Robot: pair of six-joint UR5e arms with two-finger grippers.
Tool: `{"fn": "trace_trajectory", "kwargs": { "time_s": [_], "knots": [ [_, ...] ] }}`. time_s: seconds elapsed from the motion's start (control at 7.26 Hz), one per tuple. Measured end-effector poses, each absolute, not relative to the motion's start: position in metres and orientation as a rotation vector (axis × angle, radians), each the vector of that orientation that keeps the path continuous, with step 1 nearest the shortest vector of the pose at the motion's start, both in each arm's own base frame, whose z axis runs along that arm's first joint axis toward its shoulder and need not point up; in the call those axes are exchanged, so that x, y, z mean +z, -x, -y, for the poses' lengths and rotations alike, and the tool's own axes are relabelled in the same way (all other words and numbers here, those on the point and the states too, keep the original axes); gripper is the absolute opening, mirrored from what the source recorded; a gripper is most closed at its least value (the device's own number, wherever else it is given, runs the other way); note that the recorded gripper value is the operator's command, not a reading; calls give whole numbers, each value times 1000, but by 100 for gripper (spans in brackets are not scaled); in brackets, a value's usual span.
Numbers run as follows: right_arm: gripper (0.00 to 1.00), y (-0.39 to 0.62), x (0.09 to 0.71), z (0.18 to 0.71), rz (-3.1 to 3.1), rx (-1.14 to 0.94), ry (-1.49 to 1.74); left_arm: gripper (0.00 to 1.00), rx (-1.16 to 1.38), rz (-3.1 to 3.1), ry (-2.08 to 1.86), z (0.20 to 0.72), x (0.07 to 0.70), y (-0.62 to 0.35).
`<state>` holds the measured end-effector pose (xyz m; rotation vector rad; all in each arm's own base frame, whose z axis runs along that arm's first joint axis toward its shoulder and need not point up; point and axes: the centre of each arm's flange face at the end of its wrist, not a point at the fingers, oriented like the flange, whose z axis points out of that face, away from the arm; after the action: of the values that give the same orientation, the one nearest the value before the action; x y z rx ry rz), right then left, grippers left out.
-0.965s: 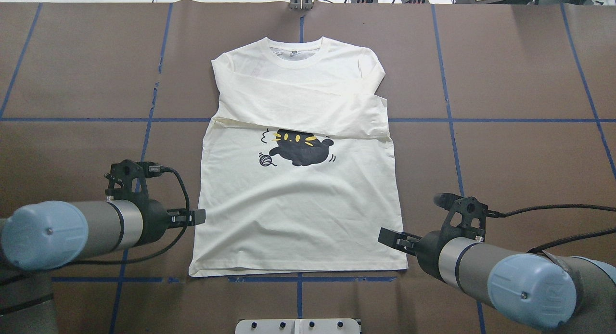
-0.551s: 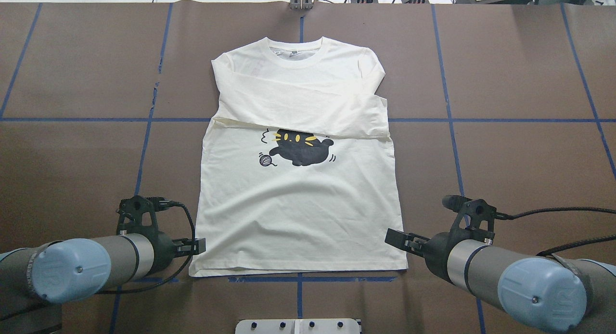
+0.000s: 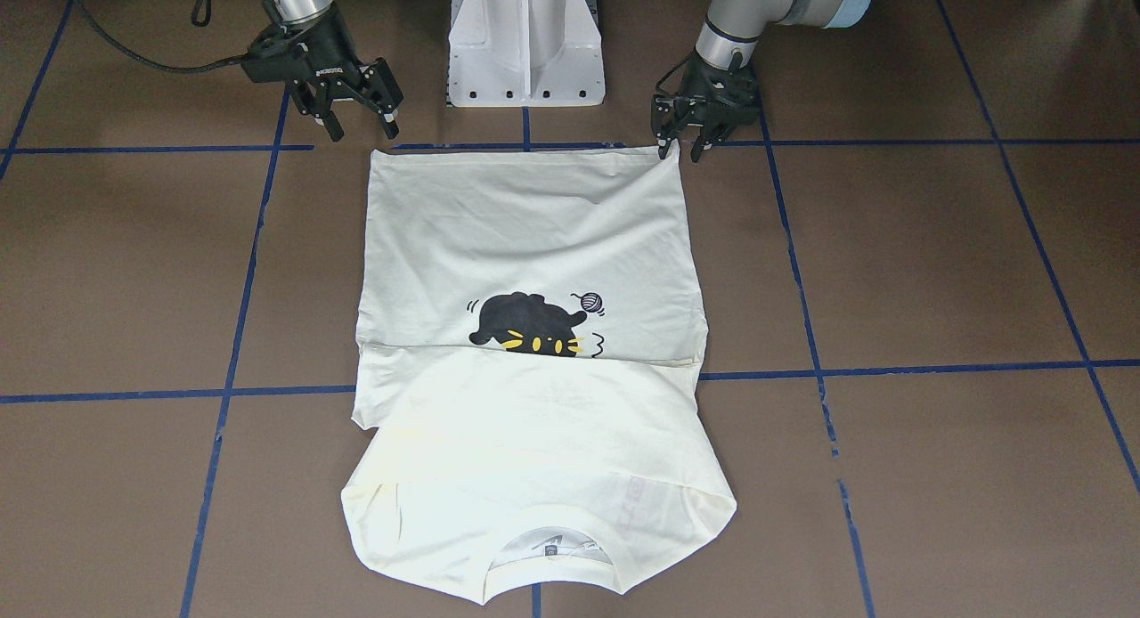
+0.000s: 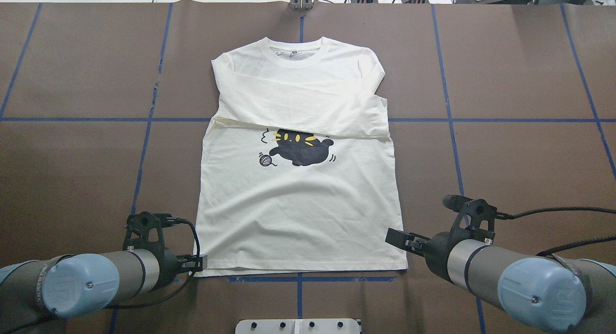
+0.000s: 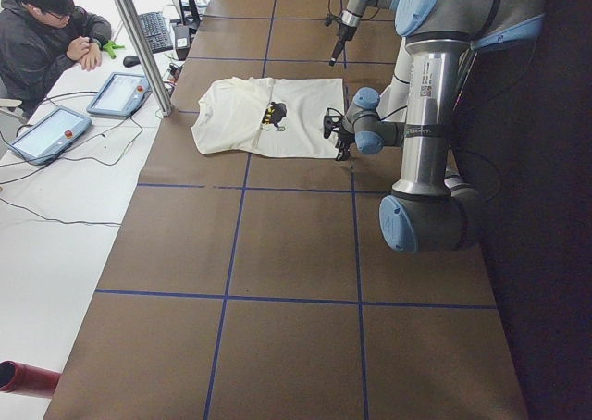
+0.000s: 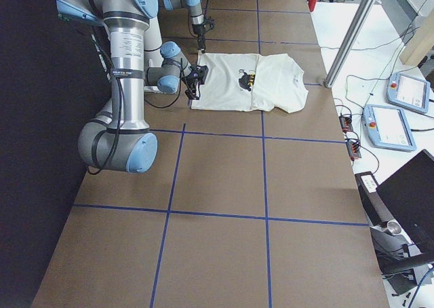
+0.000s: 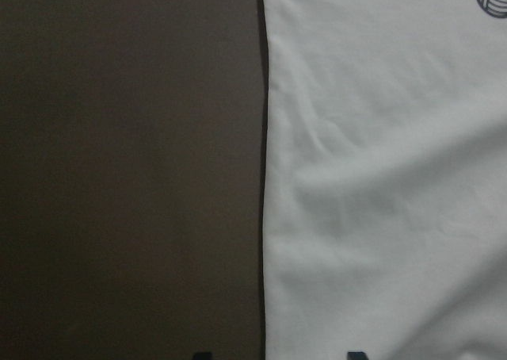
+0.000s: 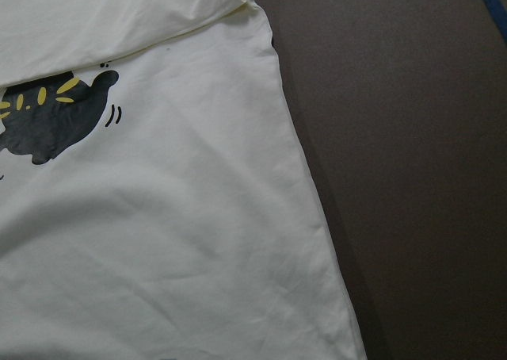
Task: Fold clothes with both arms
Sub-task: 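Grasp the hem corners with both grippers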
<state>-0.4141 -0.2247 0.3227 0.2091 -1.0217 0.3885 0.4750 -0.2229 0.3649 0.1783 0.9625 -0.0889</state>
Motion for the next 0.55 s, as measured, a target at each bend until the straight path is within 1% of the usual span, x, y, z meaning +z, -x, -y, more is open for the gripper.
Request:
{"fn": "trace_trajectory", "kwargs": {
  "time_s": [0.14, 0.28, 0.55],
  "knots": [
    [95, 414, 323, 225, 1020, 389, -211, 5, -84, -963, -175, 220, 365, -476],
    [95, 414, 324, 225, 1017, 390, -213, 0, -80, -964, -173, 218, 365, -477],
    [94, 415, 328, 225, 1009, 390, -214, 0, -77, -965, -171, 216, 364, -478]
  ]
}}
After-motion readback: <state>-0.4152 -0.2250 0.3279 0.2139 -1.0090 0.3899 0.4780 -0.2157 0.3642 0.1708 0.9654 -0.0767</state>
